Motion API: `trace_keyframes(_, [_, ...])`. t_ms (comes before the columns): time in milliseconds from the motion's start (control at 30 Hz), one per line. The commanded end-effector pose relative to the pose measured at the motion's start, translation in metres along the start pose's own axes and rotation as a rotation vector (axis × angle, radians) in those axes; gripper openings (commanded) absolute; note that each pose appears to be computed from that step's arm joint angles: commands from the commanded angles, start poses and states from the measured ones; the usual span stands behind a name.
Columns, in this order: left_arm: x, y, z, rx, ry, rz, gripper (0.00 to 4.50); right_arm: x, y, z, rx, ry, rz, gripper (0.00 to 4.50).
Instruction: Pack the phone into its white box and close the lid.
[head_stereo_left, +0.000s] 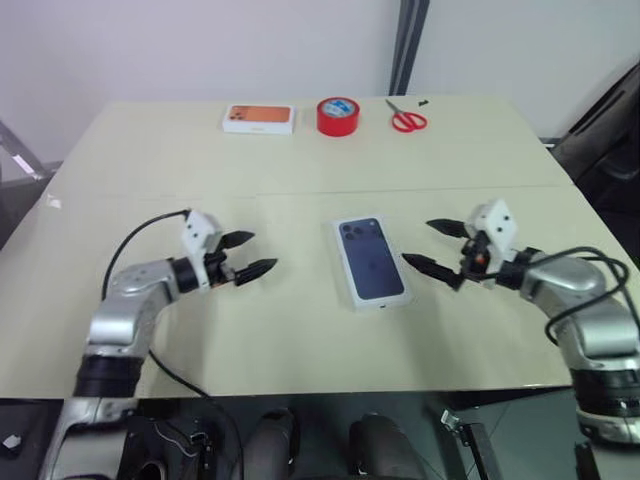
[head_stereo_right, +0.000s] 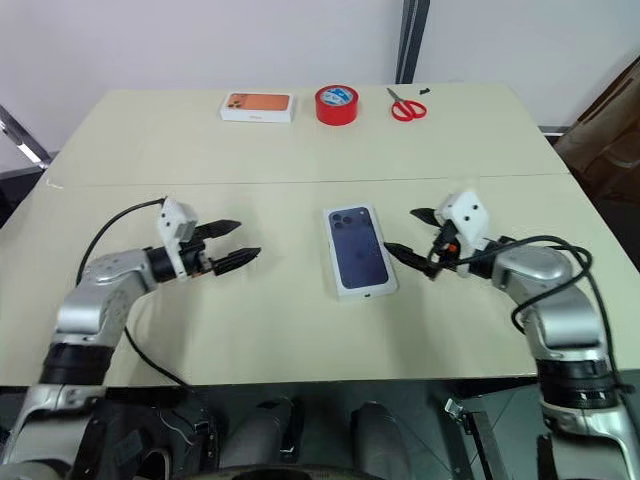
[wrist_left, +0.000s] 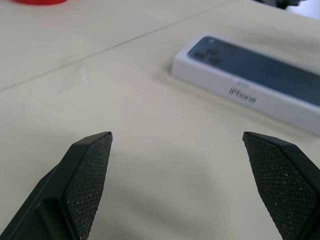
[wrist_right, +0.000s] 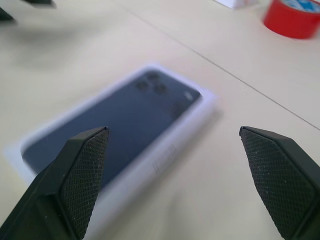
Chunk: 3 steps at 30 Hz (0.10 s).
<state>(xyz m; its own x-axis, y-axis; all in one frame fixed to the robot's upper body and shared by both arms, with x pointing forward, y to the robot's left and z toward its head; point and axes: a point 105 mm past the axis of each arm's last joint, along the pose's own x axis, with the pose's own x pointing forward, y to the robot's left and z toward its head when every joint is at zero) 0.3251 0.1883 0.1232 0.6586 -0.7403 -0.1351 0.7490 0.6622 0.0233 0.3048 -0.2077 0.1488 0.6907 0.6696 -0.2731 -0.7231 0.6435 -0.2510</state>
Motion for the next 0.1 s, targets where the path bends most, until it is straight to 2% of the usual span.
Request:
trace_keyframes(33, [-0.021,0.007,0.016,0.049,-0.04,0.052,4.39,-0.016,-0.003,0.007,-0.042,-0.008,-0.001,4.39])
trace_keyframes(100, [-0.035,0.012,0.01,0.034,-0.012,0.089,4.39,-0.025,-0.009,-0.002,-0.062,0.03,-0.032,4.39])
